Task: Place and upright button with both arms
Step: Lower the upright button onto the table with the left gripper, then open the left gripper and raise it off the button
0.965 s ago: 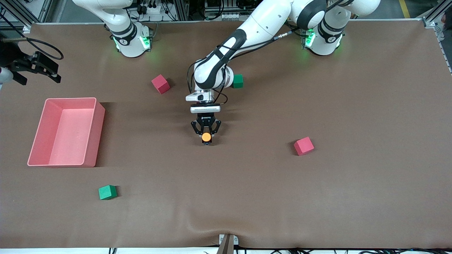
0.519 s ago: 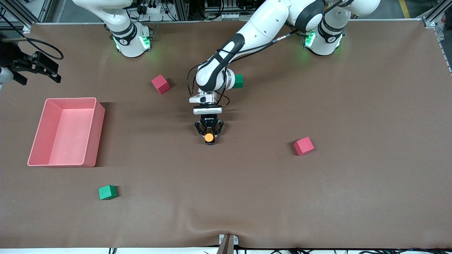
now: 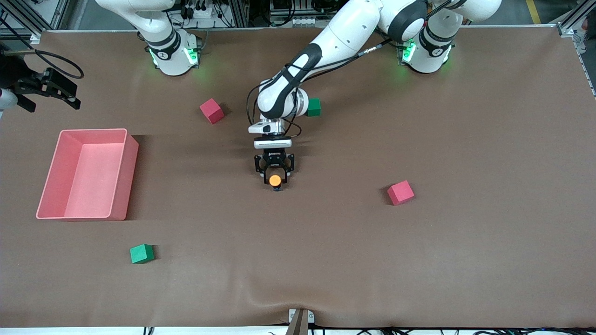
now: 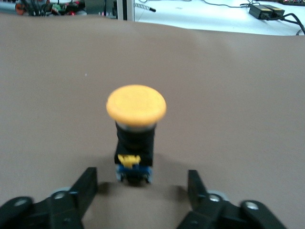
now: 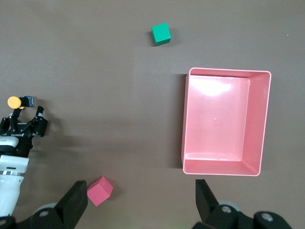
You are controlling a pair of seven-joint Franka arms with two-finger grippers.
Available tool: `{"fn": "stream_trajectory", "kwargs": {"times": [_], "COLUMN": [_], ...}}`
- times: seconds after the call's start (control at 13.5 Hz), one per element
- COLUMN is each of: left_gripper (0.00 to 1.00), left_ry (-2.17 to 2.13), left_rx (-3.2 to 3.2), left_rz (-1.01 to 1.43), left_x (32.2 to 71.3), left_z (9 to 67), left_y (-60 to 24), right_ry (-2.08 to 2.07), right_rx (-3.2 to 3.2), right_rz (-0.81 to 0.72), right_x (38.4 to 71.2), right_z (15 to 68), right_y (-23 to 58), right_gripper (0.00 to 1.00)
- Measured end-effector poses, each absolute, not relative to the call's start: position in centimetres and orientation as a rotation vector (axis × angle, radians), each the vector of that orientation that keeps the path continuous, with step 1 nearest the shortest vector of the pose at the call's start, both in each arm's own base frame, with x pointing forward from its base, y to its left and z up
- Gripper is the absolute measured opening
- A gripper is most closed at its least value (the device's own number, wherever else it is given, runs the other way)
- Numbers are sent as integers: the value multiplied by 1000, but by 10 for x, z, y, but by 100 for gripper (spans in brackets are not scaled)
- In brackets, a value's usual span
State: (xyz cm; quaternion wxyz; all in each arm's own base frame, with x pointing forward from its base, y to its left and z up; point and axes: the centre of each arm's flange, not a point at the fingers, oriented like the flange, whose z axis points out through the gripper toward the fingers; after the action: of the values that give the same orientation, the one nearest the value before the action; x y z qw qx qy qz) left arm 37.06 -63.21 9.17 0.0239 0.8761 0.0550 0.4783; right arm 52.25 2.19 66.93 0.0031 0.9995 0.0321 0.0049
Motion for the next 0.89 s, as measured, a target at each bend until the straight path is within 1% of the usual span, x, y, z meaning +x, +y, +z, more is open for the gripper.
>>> {"fn": "stream_trajectory", "kwargs": {"times": [0.07,0.3,0.52,0.67,0.89], "left_gripper": [100,100,100,100,100], "left_ry": [216,424,531,545,560], "left_rx": [2719,2770,2984,3080,3128], "left_rz": [1441,1275,1119,981,740], "left_x": [364,337,296,285,292], "left_z": [95,114,142,182,264], "left_y": [-638,-655,-667,-674,-676], "right_ry": [100,97,92,90,89], "right_rx": [3134,3134,3134,3134,3134], "right_rz": [16,15,15,15,14], "right_x": [522,522,523,523,523], "right_z": [669,669,669,669,669], "right_y": [22,21,19,18,18], "right_gripper": [100,100,100,100,100]}}
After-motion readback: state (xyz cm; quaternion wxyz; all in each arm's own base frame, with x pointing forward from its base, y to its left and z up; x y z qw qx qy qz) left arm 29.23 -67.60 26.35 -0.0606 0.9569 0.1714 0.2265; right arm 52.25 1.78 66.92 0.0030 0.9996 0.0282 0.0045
